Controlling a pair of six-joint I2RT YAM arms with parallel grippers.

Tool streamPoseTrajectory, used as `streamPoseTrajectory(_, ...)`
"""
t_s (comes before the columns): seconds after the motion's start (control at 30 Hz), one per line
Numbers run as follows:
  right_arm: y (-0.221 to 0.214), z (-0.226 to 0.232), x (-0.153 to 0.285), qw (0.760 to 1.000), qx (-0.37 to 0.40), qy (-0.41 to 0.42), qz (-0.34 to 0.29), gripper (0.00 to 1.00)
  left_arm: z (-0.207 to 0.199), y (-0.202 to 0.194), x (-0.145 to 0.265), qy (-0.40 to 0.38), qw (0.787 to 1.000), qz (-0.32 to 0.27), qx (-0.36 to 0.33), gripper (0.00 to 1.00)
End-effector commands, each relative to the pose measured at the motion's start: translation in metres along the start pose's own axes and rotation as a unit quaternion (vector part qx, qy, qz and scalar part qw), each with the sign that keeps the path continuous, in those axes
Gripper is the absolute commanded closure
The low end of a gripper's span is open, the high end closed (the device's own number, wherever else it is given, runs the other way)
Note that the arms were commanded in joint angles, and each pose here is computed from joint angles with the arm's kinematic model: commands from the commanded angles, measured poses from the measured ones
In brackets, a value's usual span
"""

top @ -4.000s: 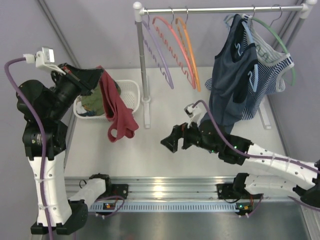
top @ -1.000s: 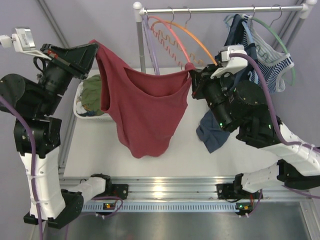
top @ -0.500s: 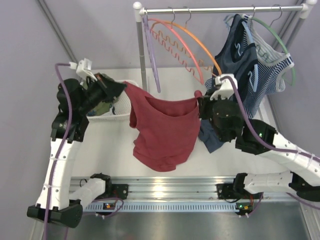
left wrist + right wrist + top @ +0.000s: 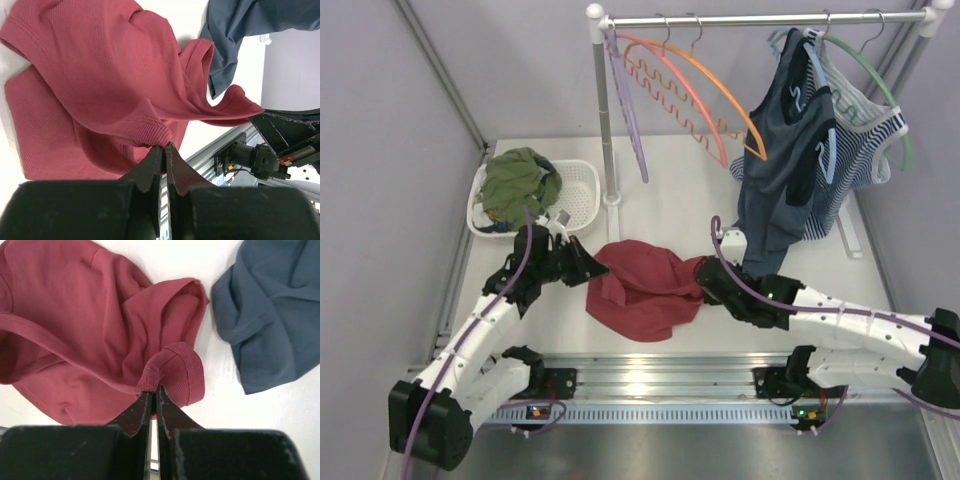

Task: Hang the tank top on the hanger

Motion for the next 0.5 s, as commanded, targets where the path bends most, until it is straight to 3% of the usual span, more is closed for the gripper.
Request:
streamPoseTrajectory(0.0,0.009,0.016,-0.009,0.998,-0.060,0.033,-0.013,1.00,-0.008,0.006,-0.010,-0.029,0.999,-0.033,-0.015,0.92)
streamPoseTrajectory(0.23,-0.002,0.014,-0.019,0.998,-0.058,0.036,0.005,0.95,-0.001,0.003,-0.012,-0.005,0.999,-0.035,-0.019,0.80)
streamPoseTrajectory(0.3,-0.002,0.014,-0.018,0.998,-0.055,0.042,0.007,0.87,-0.001,0.004,-0.012,0.002,0.999,-0.037,-0.019,0.76)
streamPoseTrajectory(0.47,0.006,0.012,-0.005,0.997,-0.033,0.064,0.002,0.49,0.000,0.007,-0.011,0.024,0.998,-0.043,-0.025,0.62)
Point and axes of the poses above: each gripper's point midway between its finger pads, its own x axis back along the fingers, its own z axis along the line the jaws close on, y = z × x, the point moved 9 cm from there along x, back along the fingers, and after that the axes turned 7 degrees about x, right-handed, at the moved point
